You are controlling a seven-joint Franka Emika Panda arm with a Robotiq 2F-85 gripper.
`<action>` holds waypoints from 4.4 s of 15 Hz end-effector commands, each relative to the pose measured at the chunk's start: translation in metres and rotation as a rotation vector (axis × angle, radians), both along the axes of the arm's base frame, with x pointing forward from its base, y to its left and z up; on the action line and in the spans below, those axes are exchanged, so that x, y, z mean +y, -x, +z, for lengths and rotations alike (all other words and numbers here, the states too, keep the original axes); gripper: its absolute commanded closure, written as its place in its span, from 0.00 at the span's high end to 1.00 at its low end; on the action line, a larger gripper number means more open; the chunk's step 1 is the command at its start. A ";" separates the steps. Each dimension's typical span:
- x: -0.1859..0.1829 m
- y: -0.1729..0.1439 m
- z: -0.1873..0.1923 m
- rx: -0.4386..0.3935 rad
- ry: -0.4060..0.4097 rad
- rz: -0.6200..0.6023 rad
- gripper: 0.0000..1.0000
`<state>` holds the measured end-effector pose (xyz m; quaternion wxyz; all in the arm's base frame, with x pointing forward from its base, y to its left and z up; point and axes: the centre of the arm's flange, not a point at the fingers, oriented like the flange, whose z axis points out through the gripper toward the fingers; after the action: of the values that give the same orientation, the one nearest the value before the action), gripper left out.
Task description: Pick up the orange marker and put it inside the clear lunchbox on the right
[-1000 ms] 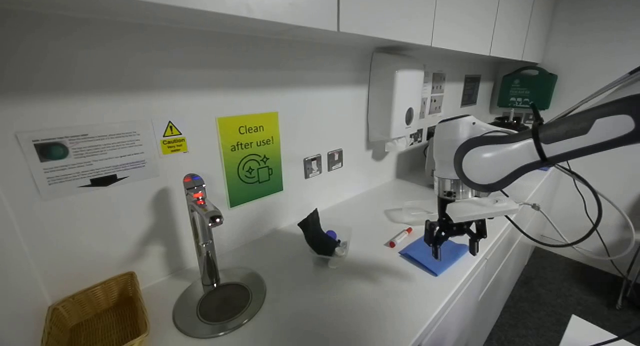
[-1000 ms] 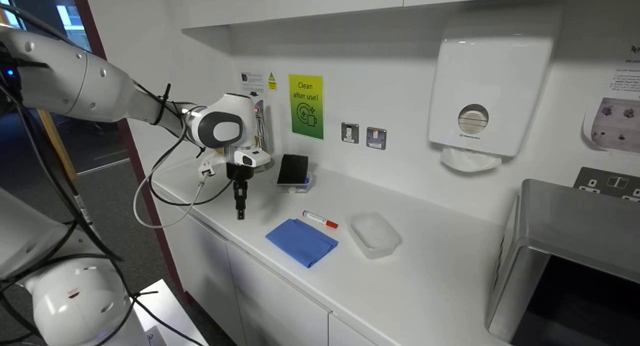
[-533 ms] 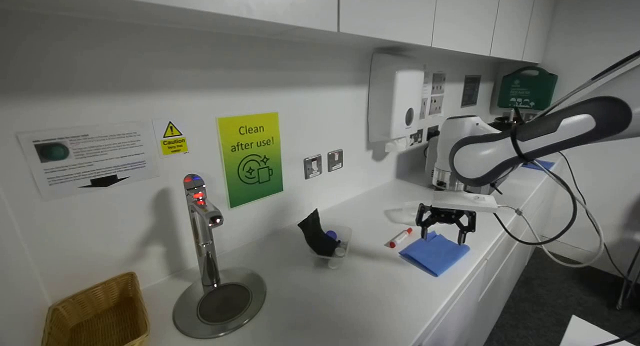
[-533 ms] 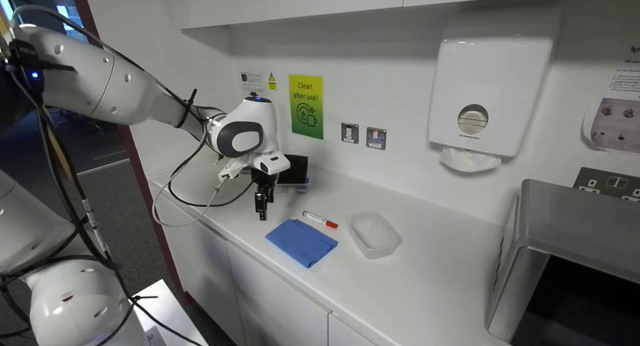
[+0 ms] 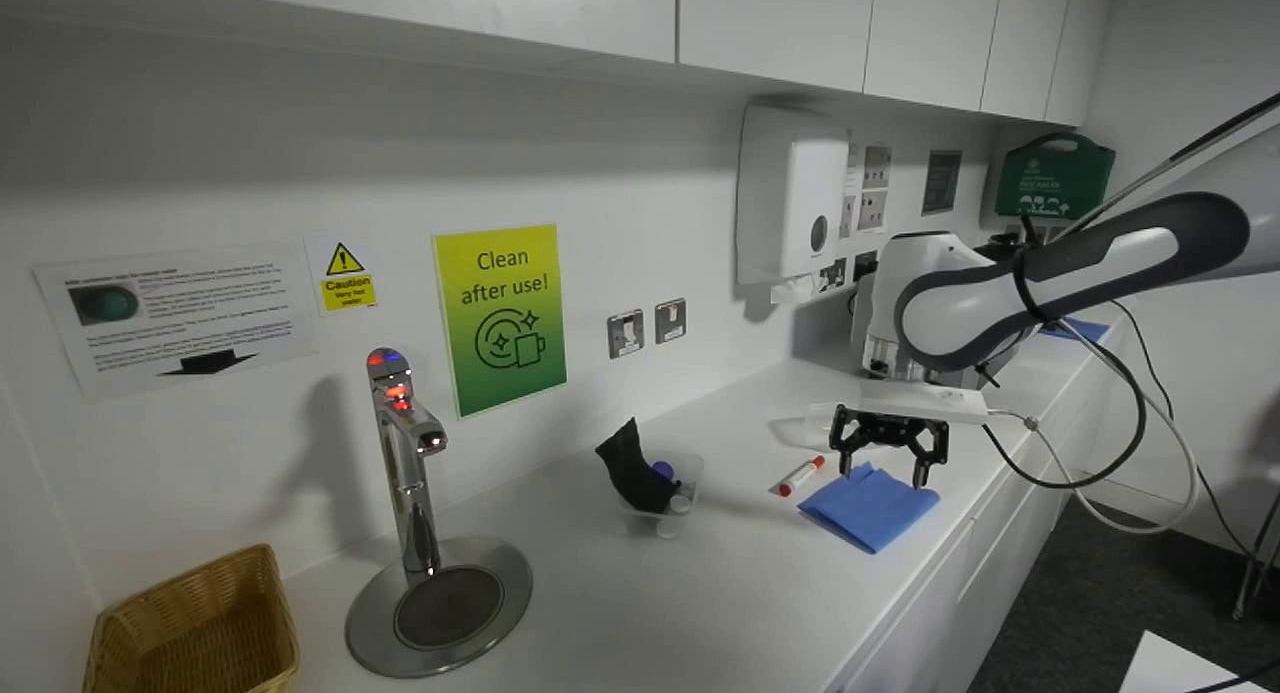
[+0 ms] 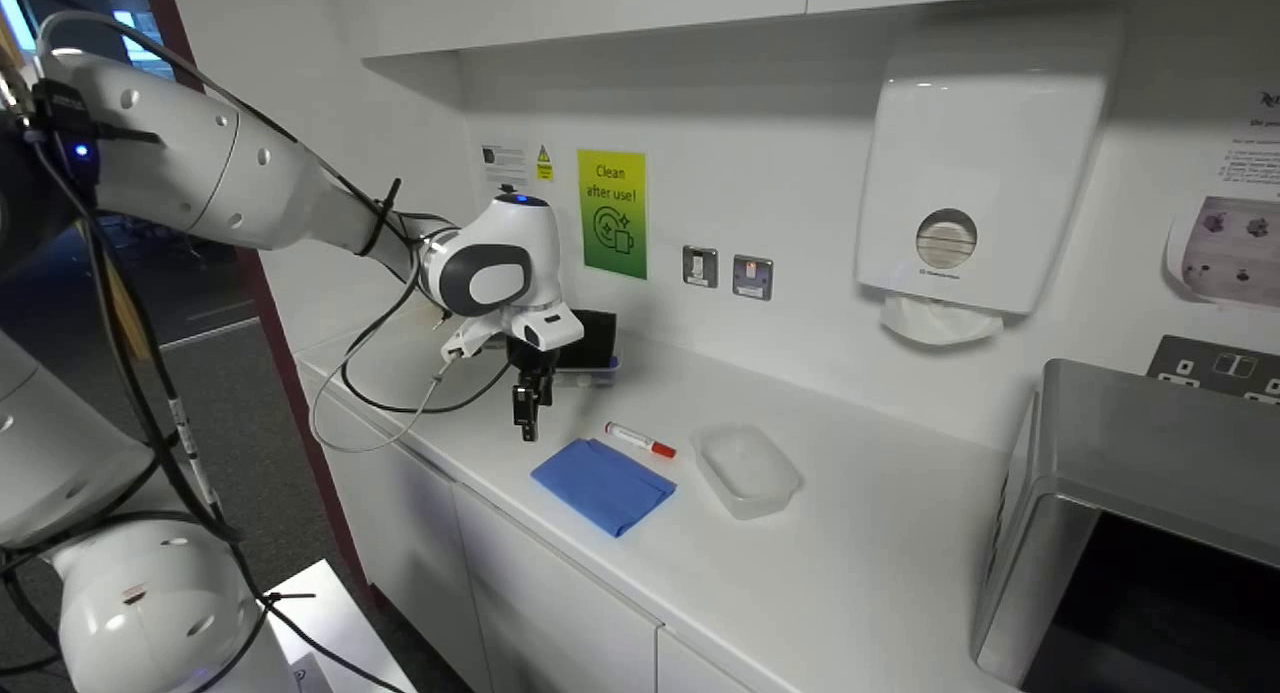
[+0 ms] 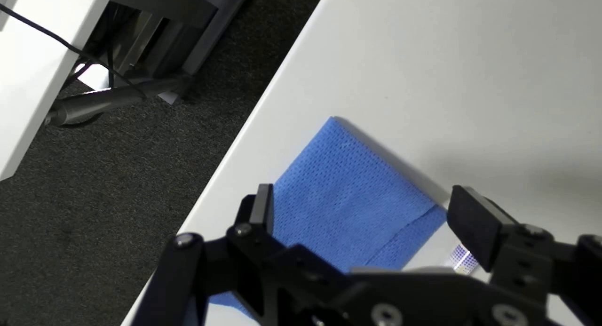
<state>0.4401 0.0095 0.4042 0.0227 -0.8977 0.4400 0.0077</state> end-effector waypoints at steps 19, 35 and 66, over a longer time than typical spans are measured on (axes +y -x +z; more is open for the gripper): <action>-0.061 -0.116 -0.030 -0.138 0.201 -0.900 1.00; -0.042 -0.139 -0.043 -0.084 0.118 -0.604 1.00; -0.032 -0.178 -0.083 -0.010 0.061 -0.505 0.49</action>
<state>0.6101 -0.0171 0.3139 -0.0047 -0.7561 0.6540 -0.0255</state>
